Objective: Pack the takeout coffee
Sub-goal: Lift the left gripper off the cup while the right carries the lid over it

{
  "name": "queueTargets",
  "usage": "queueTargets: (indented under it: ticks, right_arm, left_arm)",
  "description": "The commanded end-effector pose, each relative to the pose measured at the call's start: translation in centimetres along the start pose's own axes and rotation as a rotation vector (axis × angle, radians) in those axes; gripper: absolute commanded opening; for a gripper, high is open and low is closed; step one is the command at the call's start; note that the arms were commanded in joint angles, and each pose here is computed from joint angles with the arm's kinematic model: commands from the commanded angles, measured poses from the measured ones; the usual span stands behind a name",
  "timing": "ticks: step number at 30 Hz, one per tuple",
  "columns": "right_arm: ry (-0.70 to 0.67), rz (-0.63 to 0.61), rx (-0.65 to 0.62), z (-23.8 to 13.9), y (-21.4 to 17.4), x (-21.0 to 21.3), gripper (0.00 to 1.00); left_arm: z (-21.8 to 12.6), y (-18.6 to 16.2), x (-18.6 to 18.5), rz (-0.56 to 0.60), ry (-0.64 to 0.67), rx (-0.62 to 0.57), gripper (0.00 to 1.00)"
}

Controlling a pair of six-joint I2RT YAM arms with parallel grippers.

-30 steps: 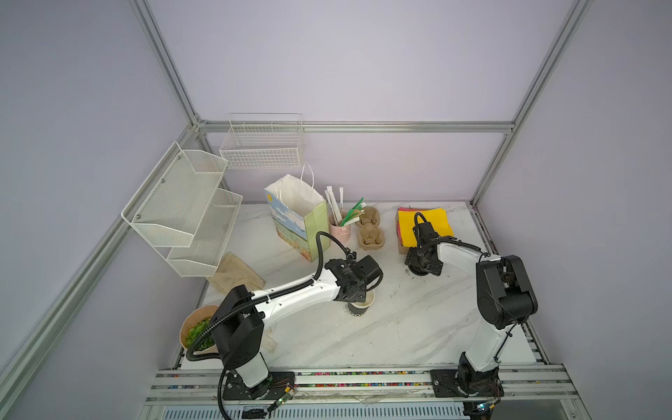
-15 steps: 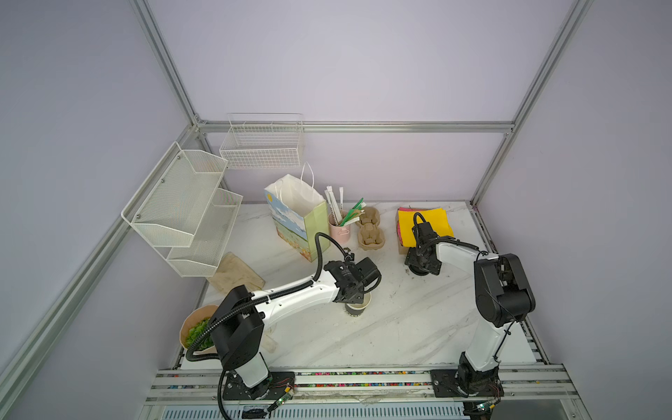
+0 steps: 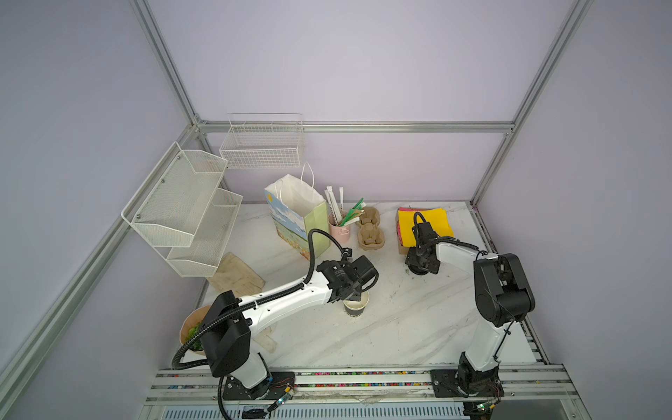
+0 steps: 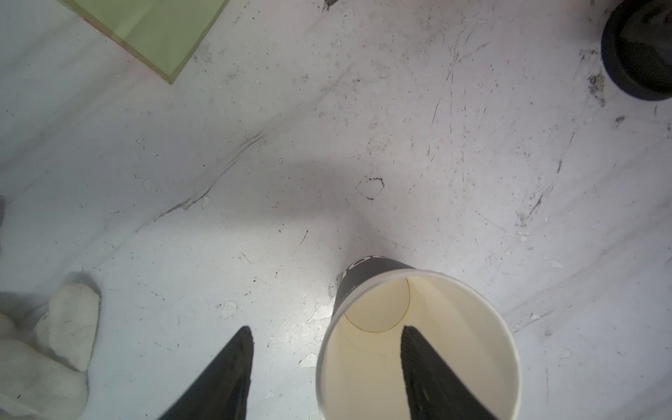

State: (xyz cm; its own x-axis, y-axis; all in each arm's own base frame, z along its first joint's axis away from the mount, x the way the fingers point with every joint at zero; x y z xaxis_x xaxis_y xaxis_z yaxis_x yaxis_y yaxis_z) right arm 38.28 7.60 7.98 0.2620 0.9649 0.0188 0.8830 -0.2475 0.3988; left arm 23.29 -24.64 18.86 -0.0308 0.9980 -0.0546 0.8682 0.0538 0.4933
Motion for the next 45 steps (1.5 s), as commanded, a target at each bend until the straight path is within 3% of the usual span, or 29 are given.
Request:
queueTargets:
  ticks: [1,10,15,27,34,45]
  right_arm:
    - [0.010,-0.013,0.008,-1.0,-0.8,-0.4,0.76]
    - [0.059,-0.143,-0.054,-6.6,-3.1,2.7,0.74]
    - [0.133,-0.199,-0.114,-11.2,-4.2,4.6,0.74]
    - [0.420,-0.427,-0.159,-21.2,-10.9,12.3,0.72]
    - [0.446,-0.593,-0.109,-21.7,-16.0,16.6,0.72]
    - [0.357,-0.660,-0.060,-20.1,-18.0,17.9,0.71]
  left_arm:
    - [-2.6,2.3,0.6,-0.016,0.008,-0.114,0.73]
    - [-5.9,6.1,3.2,-0.052,0.021,-0.269,0.88]
    - [-7.3,8.2,5.6,-0.100,-0.045,-0.313,1.00]
    - [-6.6,10.7,11.6,-0.228,-0.127,-0.344,1.00]
    - [-4.8,10.6,12.9,-0.244,-0.116,-0.322,1.00]
    - [-3.6,10.1,13.6,-0.247,-0.111,-0.300,1.00]
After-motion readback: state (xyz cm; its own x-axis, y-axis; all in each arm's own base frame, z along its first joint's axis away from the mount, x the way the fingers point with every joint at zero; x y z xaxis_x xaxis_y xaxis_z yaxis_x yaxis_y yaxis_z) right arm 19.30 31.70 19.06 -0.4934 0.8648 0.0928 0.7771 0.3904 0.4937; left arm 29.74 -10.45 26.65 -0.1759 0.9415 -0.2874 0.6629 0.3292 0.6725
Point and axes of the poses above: each gripper's point midway between its finger pads, its own z axis out along the fingers, its own x axis along the line the jaws close on, y = z × x, the point moved 5 cm from there along -z, back along the fingers, and after that the axes turned 7 degrees about -z, right-handed, at the moved point
